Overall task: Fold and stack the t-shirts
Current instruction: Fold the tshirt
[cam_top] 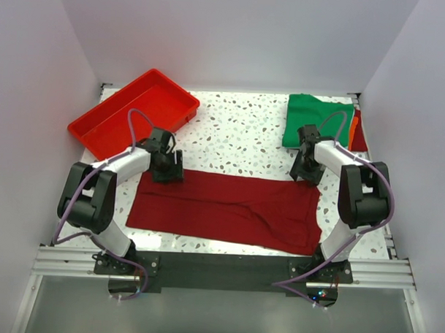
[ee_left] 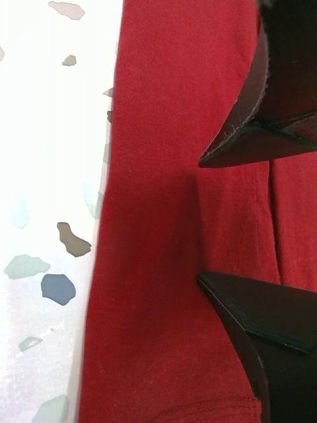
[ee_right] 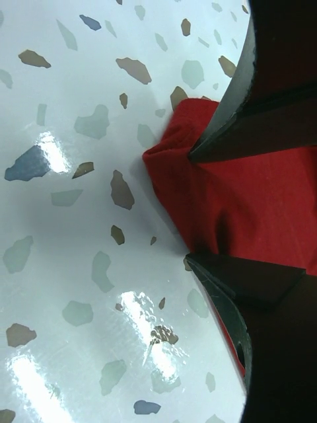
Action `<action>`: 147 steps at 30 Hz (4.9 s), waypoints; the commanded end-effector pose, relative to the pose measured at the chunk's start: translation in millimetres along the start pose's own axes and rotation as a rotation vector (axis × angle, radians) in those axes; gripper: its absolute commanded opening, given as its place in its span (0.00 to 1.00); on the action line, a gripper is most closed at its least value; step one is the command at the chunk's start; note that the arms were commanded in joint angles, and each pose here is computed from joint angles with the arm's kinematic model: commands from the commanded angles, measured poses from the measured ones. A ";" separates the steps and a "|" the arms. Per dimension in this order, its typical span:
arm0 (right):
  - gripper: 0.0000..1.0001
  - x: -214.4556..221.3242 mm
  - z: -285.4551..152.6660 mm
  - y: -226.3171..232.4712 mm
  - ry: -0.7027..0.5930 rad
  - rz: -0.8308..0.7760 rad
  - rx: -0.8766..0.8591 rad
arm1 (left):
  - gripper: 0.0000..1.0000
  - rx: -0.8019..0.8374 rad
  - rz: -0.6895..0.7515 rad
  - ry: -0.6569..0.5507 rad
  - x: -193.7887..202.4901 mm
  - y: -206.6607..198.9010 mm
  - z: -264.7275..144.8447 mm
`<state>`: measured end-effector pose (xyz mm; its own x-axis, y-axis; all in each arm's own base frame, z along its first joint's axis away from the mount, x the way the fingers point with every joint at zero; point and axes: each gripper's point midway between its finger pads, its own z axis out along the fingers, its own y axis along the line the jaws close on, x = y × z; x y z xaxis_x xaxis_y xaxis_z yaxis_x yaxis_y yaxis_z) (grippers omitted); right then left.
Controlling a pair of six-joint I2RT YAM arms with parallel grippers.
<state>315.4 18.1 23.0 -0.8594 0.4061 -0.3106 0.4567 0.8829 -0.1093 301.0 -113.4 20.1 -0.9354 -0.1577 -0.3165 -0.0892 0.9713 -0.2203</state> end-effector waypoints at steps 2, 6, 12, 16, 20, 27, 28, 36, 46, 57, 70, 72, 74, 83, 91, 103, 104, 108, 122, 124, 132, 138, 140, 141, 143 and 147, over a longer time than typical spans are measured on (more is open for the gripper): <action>0.59 -9.4 -2.0 -12.3 -0.055 0.033 0.030 | 0.70 -0.061 0.002 -0.011 7.5 19.7 1.9; 0.54 -8.2 -1.2 -19.1 -0.054 0.043 0.030 | 0.70 -0.076 0.010 -0.006 13.0 24.2 2.3; 0.44 -4.6 3.4 -21.8 -0.043 0.043 0.034 | 0.70 -0.080 0.016 -0.008 16.9 26.9 1.8; 0.42 -9.9 3.1 -23.4 -0.058 0.051 0.042 | 0.70 -0.077 0.017 -0.018 15.4 26.8 1.3; 0.35 -19.1 4.1 -28.0 -0.071 0.062 0.065 | 0.70 -0.049 0.018 -0.026 13.0 20.7 2.0; 0.10 -47.6 -5.3 -28.2 -0.110 0.085 0.080 | 0.70 0.005 0.036 -0.073 -8.1 3.6 0.4; 0.09 -52.2 -7.4 -28.1 -0.119 0.086 0.080 | 0.70 0.011 0.037 -0.082 -12.2 1.5 -0.5; 0.09 -81.6 -20.4 -27.7 -0.150 0.080 0.090 | 0.71 0.054 0.054 -0.119 -32.9 -13.5 -1.3; 0.59 -79.5 -81.7 -20.4 -0.217 0.063 -0.064 | 0.75 0.141 0.088 -0.231 -61.9 -38.5 -44.1; 0.59 71.8 -114.5 47.0 -0.138 -0.174 -0.262 | 0.77 0.191 0.094 -0.279 -46.1 -40.1 -68.6; 0.60 118.3 -73.1 39.7 -0.111 -0.223 -0.134 | 0.77 0.202 0.077 -0.272 -24.2 -33.2 -71.7; 0.58 119.2 -67.0 39.1 -0.102 -0.238 -0.108 | 0.77 0.199 0.081 -0.267 -20.8 -31.4 -70.6; 0.51 121.3 -63.7 40.0 -0.091 -0.246 -0.101 | 0.77 0.190 0.085 -0.260 -18.8 -29.3 -69.3; 0.24 94.2 -90.8 18.9 -0.174 -0.273 0.001 | 0.78 0.154 0.097 -0.249 -15.0 -20.8 -62.8; 0.62 54.9 -126.7 0.0 -0.304 -0.277 0.068 | 0.78 0.146 0.096 -0.223 -2.8 -14.9 -51.0; 0.43 125.3 -145.2 90.8 -0.075 -0.439 -0.489 | 0.79 0.156 0.099 -0.204 3.5 -14.8 -44.4; 0.43 135.0 -138.7 91.3 -0.056 -0.455 -0.494 | 0.79 0.153 0.095 -0.203 4.0 -13.9 -43.8; 0.43 151.8 -122.6 87.9 -0.004 -0.481 -0.486 | 0.79 0.154 0.099 -0.204 3.8 -14.4 -44.4; 0.42 132.9 -83.8 37.2 -0.064 -0.425 -0.119 | 0.79 0.137 0.104 -0.192 9.2 -9.1 -41.0; 0.42 128.8 -81.0 32.2 -0.089 -0.415 -0.089 | 0.79 0.137 0.105 -0.192 9.0 -9.2 -41.2; 0.40 113.5 -77.8 24.3 -0.161 -0.377 -0.043 | 0.79 0.135 0.110 -0.191 9.7 -8.3 -40.6; 0.38 105.9 -99.6 35.9 -0.195 -0.360 -0.136 | 0.79 0.127 0.110 -0.190 11.7 -6.1 -39.6; 0.37 111.5 -100.1 38.3 -0.170 -0.368 -0.161 | 0.79 0.132 0.107 -0.188 13.0 -6.5 -38.6; 0.38 114.9 -98.4 39.5 -0.155 -0.376 -0.168 | 0.79 0.133 0.107 -0.186 13.8 -6.3 -37.8; 0.38 128.1 -90.5 41.0 -0.103 -0.394 -0.186 | 0.79 0.136 0.106 -0.184 13.7 -7.0 -37.8; 0.45 140.6 -74.6 36.3 -0.063 -0.398 -0.164 | 0.79 0.135 0.108 -0.183 14.0 -6.8 -37.7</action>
<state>200.5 122.1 58.2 -0.9307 0.0134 -0.3655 0.0512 0.9943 -0.0937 267.6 -114.5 49.7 -0.8774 -0.1146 -0.4659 0.0344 0.9535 -0.2994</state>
